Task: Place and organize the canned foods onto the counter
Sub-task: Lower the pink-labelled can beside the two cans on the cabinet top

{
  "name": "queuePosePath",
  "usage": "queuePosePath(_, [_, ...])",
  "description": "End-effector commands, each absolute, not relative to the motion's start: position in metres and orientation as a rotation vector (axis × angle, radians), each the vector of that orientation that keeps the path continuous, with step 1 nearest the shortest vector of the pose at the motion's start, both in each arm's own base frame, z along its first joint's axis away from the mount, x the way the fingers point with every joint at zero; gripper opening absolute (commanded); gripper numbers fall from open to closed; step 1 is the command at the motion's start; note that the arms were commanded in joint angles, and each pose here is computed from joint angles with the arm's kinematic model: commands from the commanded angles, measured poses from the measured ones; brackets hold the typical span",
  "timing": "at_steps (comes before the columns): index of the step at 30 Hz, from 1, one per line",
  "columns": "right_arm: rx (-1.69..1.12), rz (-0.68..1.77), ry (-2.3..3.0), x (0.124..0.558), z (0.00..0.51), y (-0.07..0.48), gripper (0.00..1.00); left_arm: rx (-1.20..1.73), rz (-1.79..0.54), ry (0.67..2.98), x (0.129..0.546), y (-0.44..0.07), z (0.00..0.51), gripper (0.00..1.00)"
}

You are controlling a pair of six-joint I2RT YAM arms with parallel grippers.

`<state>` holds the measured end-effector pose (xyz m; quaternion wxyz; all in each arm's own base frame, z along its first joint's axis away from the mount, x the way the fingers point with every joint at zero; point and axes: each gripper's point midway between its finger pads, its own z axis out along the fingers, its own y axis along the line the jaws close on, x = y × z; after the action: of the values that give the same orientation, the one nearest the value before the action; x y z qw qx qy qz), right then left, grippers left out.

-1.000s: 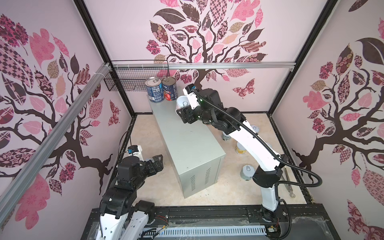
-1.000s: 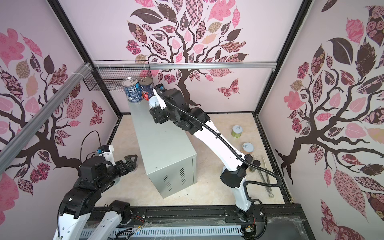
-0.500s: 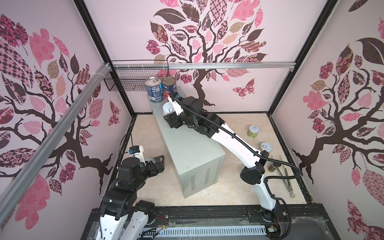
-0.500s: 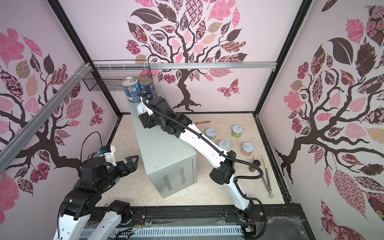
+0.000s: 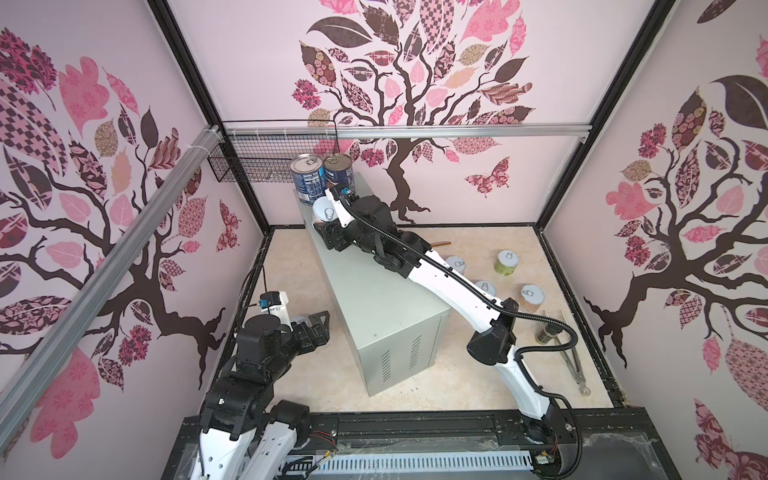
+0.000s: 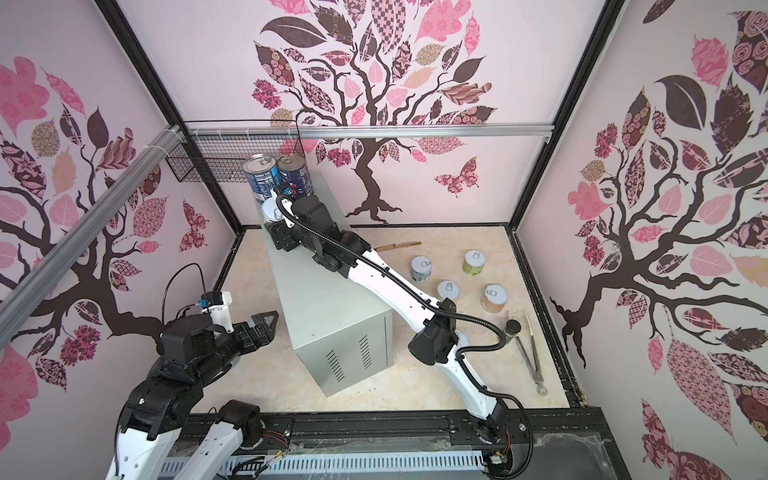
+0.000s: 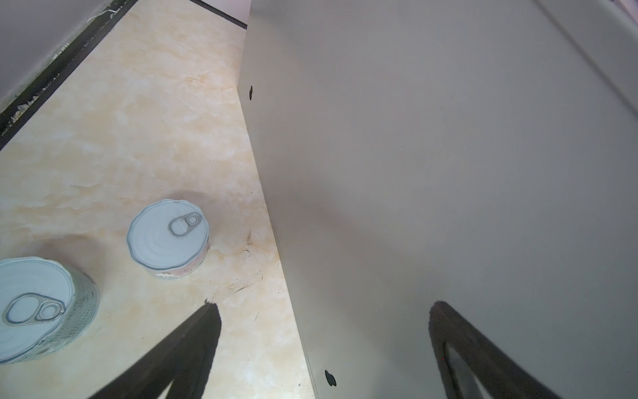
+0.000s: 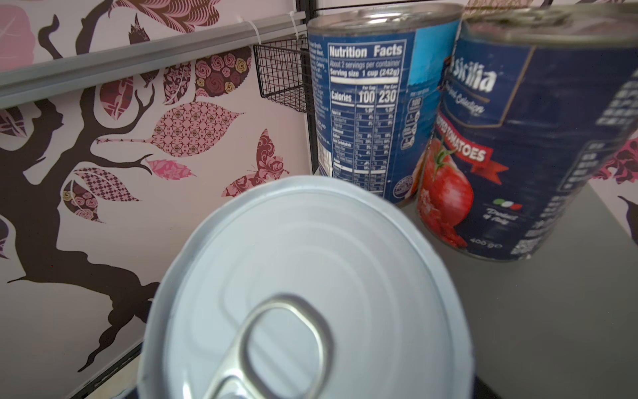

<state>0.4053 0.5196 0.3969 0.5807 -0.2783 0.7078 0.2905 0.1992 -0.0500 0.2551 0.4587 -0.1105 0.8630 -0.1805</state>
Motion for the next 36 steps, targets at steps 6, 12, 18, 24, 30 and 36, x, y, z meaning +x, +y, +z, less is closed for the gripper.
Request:
queuePosePath(6, [-0.604, 0.630, 1.691, 0.426, 0.372, 0.521, 0.61, -0.259, -0.436, 2.131, 0.202, -0.051, 0.249, 0.98])
queuePosePath(12, [-0.600, 0.600, 1.698, 0.429, 0.368, 0.519, 0.73, -0.259, -0.434, 2.139, 0.203, -0.052, 0.248, 0.98])
queuePosePath(18, [-0.605, 0.597, 1.700, 0.428, 0.369, 0.518, 0.84, -0.261, -0.435, 2.140, 0.203, -0.052, 0.247, 0.98])
queuePosePath(24, [-0.609, 0.591, 1.693, 0.426, 0.374, 0.515, 0.95, -0.266, -0.434, 2.135, 0.202, -0.051, 0.248, 0.98])
queuePosePath(30, [-0.644, 0.604, 1.689, 0.415, 0.387, 0.509, 1.00, -0.267, -0.435, 2.128, 0.202, -0.050, 0.249, 0.98])
queuePosePath(36, [-0.712, 0.568, 1.676, 0.400, 0.399, 0.493, 1.00, -0.268, -0.437, 2.121, 0.201, -0.050, 0.250, 0.98])
